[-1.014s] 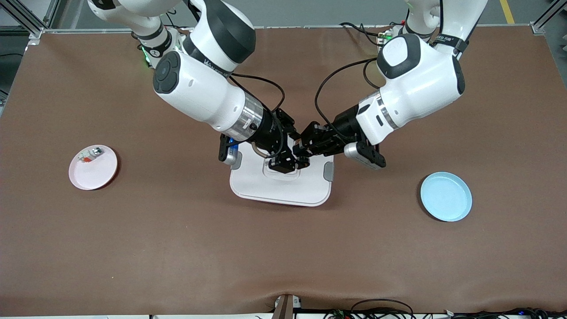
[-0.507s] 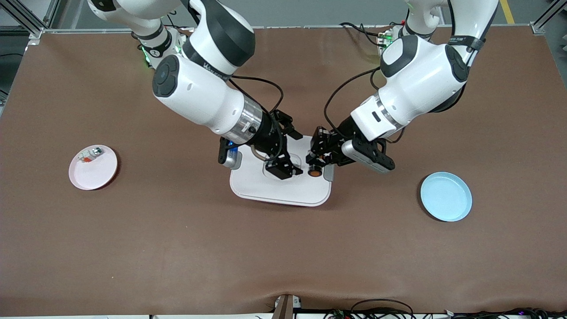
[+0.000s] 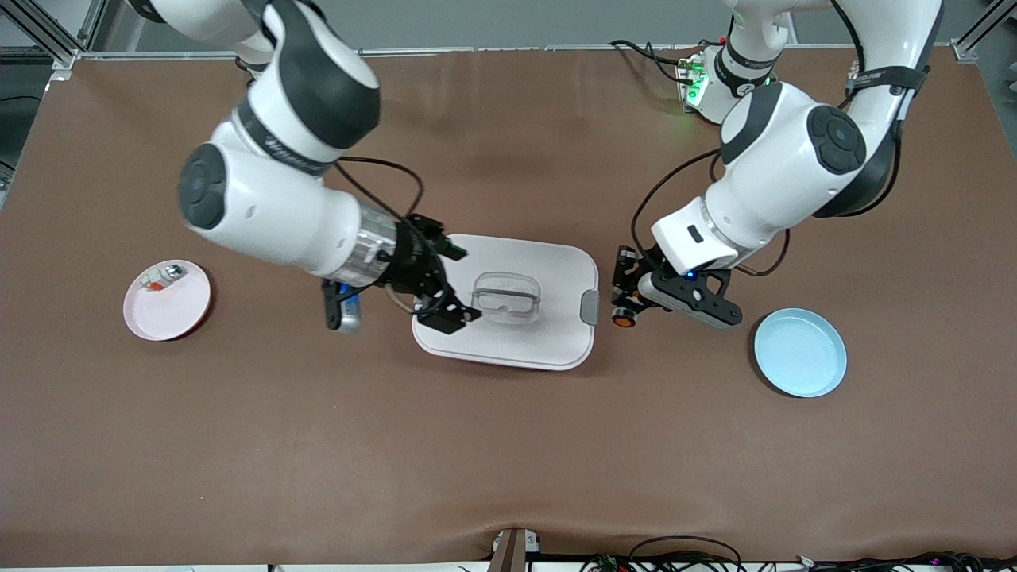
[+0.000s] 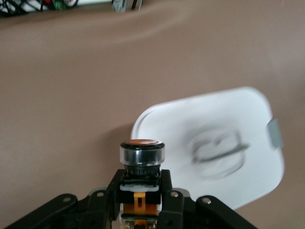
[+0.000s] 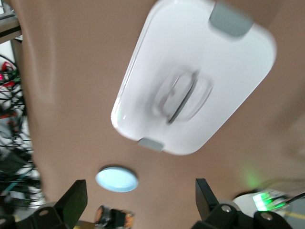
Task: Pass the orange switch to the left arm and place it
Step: 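Carry the switch to the blue plate while the right gripper withdraws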
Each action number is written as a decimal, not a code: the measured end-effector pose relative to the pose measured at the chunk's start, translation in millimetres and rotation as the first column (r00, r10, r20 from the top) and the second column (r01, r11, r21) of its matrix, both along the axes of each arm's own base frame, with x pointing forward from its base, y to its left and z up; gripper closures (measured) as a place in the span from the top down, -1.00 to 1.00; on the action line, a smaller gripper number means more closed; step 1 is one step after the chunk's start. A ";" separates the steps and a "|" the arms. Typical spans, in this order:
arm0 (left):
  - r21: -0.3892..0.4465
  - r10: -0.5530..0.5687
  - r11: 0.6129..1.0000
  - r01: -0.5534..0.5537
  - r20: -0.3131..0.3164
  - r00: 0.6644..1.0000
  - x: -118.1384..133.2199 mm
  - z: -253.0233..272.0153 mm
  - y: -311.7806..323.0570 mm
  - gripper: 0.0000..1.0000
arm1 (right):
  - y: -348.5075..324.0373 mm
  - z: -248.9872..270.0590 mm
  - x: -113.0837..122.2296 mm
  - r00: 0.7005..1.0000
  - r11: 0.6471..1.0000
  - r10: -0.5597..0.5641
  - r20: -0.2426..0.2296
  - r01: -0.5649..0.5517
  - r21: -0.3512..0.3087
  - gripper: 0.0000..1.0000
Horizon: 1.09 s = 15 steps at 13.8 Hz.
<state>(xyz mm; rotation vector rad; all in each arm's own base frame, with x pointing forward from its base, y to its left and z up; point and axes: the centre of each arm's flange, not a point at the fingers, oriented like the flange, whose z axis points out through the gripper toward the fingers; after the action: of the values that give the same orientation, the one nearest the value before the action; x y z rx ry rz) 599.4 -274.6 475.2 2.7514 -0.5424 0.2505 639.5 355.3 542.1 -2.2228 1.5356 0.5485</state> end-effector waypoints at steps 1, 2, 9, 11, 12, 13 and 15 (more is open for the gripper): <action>0.040 -0.057 0.998 0.057 -0.005 0.998 2.6 -7.5 15.3 -0.31 | -19.2 -0.3 2.9 0.998 0.998 0.063 0.003 -0.063 -0.016 1.00; 0.081 -0.119 0.990 0.120 -0.010 0.993 6.4 -15.0 34.9 -0.31 | -39.4 -1.1 6.1 0.991 0.991 0.132 0.012 -0.131 -0.036 1.00; 0.287 -0.512 0.812 0.509 -0.069 0.856 24.6 -73.2 145.8 -0.31 | -120.9 -9.4 3.7 0.779 0.758 0.626 0.021 -0.602 -0.250 1.00; 0.318 -0.609 0.730 0.605 -0.099 0.787 32.5 -96.6 174.5 -0.31 | -146.2 -13.0 6.2 0.713 0.690 0.701 0.000 -0.678 -0.255 1.00; 0.324 -0.648 0.694 0.643 -0.106 0.754 36.8 -108.7 189.2 -0.31 | -161.2 -13.4 6.9 0.675 0.651 0.737 -0.011 -0.715 -0.254 1.00; 0.329 -0.685 0.657 0.678 -0.113 0.719 40.3 -120.1 202.5 -0.31 | -177.0 -11.0 7.0 0.637 0.611 0.771 -0.021 -0.748 -0.259 1.00; 0.339 -0.752 0.583 0.738 -0.117 0.648 46.1 -140.7 226.3 -0.31 | -206.8 -1.2 3.8 0.561 0.531 0.826 -0.047 -0.804 -0.270 1.00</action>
<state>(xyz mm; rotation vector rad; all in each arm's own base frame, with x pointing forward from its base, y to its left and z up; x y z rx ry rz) 645.5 -48.3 334.5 2.5269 -1.8571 -0.0175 643.3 148.6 540.9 -3.0872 0.3974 0.4852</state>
